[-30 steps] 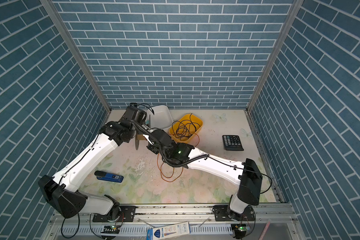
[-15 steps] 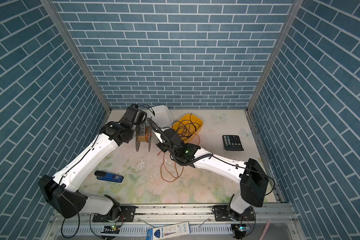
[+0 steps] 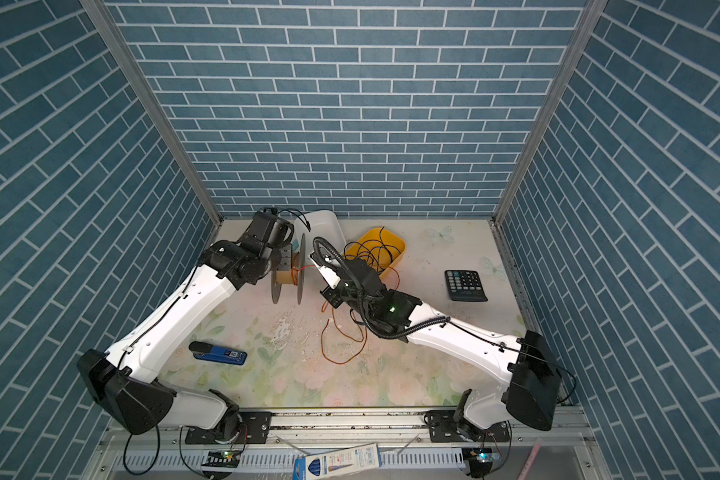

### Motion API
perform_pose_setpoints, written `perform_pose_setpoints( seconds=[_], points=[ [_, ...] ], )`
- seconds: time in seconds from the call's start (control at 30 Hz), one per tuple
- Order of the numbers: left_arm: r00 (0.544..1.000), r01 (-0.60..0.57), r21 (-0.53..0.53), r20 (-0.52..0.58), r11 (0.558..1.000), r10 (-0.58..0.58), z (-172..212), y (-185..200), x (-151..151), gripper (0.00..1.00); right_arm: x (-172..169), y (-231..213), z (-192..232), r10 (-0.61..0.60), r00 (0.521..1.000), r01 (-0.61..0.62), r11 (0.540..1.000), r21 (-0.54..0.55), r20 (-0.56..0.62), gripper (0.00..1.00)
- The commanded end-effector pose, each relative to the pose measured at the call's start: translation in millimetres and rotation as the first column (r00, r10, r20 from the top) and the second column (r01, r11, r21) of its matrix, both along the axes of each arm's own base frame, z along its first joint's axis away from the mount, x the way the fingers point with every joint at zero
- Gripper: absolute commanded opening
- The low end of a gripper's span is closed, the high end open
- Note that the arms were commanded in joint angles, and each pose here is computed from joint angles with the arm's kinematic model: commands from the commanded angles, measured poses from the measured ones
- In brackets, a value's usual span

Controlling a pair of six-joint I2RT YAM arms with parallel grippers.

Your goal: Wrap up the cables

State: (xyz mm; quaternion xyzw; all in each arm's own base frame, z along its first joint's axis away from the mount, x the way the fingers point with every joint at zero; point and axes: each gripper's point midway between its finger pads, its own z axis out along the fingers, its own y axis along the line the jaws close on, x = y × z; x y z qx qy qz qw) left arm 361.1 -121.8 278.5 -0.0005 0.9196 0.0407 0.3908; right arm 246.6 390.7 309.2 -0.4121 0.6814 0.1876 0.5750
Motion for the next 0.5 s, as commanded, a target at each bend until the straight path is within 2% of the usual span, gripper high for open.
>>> perform_pose_setpoints(
  seconds=[0.0, 0.13, 0.33, 0.47],
  points=[
    [1.000, 0.000, -0.002, 0.010, 1.000, 0.000, 6.6, -3.5, 6.3, 0.00, -23.8, 7.4, 13.3, 0.095, 0.993, -0.093, 0.995, -0.030, 0.068, 0.00],
    [1.000, 0.013, -0.002, -0.025, 1.000, -0.013, -1.1, -9.7, 10.7, 0.00, -28.6, 16.0, 23.2, 0.109, 0.989, -0.106, 0.994, -0.035, 0.095, 0.00],
    [0.999, 0.014, 0.028, -0.052, 1.000, -0.013, -9.6, -9.7, 9.0, 0.00, -14.0, 20.9, 39.3, 0.047, 0.991, -0.044, 0.999, -0.021, 0.125, 0.00],
    [0.998, 0.018, 0.038, -0.059, 0.999, -0.016, -13.2, -10.2, 5.5, 0.00, 2.9, 24.5, 42.2, -0.013, 0.993, 0.019, 0.999, -0.050, 0.120, 0.00]
  ],
)
